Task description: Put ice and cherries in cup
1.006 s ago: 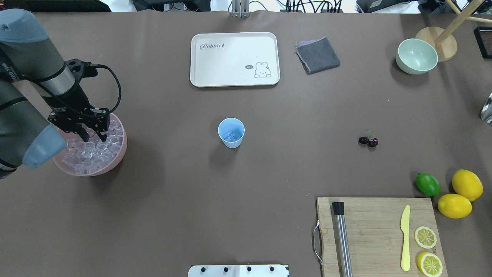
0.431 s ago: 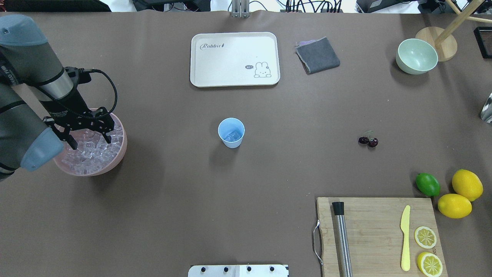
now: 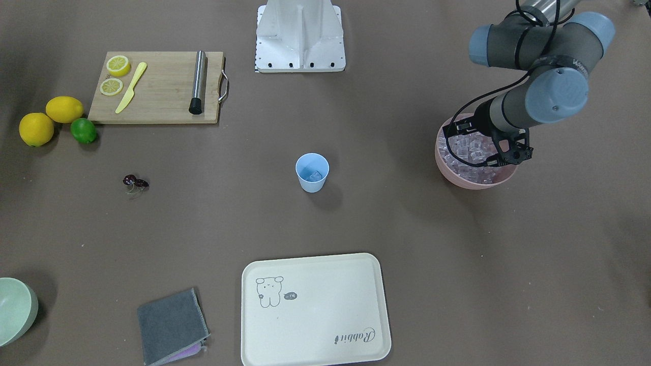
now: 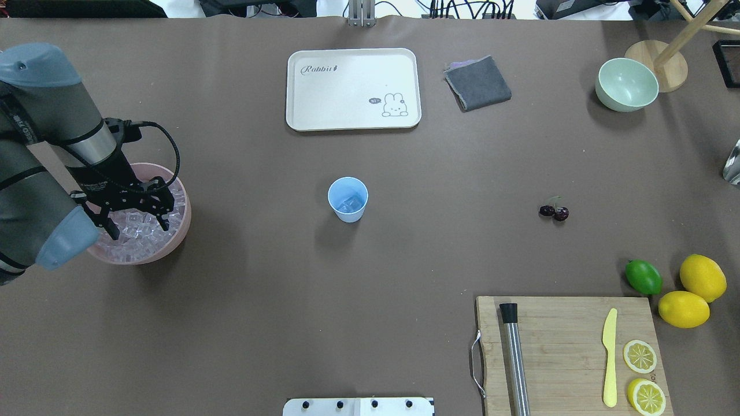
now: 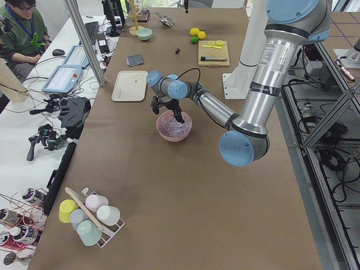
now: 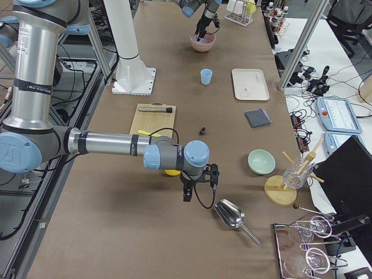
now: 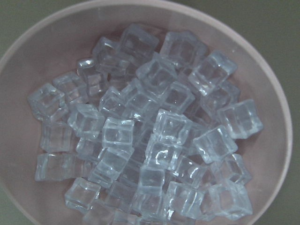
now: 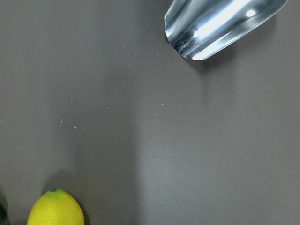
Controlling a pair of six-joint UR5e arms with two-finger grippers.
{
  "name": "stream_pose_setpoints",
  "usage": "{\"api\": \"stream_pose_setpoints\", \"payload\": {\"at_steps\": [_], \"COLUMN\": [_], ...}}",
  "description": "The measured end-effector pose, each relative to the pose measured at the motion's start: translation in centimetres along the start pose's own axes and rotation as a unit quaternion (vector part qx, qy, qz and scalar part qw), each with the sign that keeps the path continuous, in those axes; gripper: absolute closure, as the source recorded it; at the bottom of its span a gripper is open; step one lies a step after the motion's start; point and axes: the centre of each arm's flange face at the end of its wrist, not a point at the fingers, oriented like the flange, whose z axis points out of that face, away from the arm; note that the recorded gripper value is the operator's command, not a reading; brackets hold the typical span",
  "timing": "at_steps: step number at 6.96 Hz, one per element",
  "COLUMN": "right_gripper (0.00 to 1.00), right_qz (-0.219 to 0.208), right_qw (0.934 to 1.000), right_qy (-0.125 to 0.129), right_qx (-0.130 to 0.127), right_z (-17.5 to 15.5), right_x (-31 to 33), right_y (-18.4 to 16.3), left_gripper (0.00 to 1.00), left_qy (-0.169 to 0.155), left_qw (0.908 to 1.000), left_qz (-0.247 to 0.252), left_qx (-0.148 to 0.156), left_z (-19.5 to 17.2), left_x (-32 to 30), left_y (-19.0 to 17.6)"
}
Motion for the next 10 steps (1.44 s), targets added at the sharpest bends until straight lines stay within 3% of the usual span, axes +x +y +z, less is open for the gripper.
{"api": "stream_pose_setpoints", "payload": {"at_steps": [2,5,10], "right_gripper": [0.00,0.00,0.00], "right_qz": [0.000,0.000,-0.001], "right_qw": [1.0000,1.0000,1.0000], "right_qy": [0.000,0.000,0.000], "right_qx": [-0.001,-0.001,-0.001], "right_z": [0.1,0.2,0.2], "right_x": [0.0,0.1,0.0], "right_y": [0.0,0.0,-0.2], "left_gripper": [0.33,0.35,0.48], "left_qy": [-0.005,-0.006,-0.010], "left_qw": [0.9999,0.9999,0.9999], "left_qz": [0.006,0.009,0.005], "left_qx": [-0.006,-0.008,-0.011], "left_z": [0.9,1.2,1.7], "left_x": [0.2,0.1,0.0], "left_y": [0.0,0.1,-0.4]}}
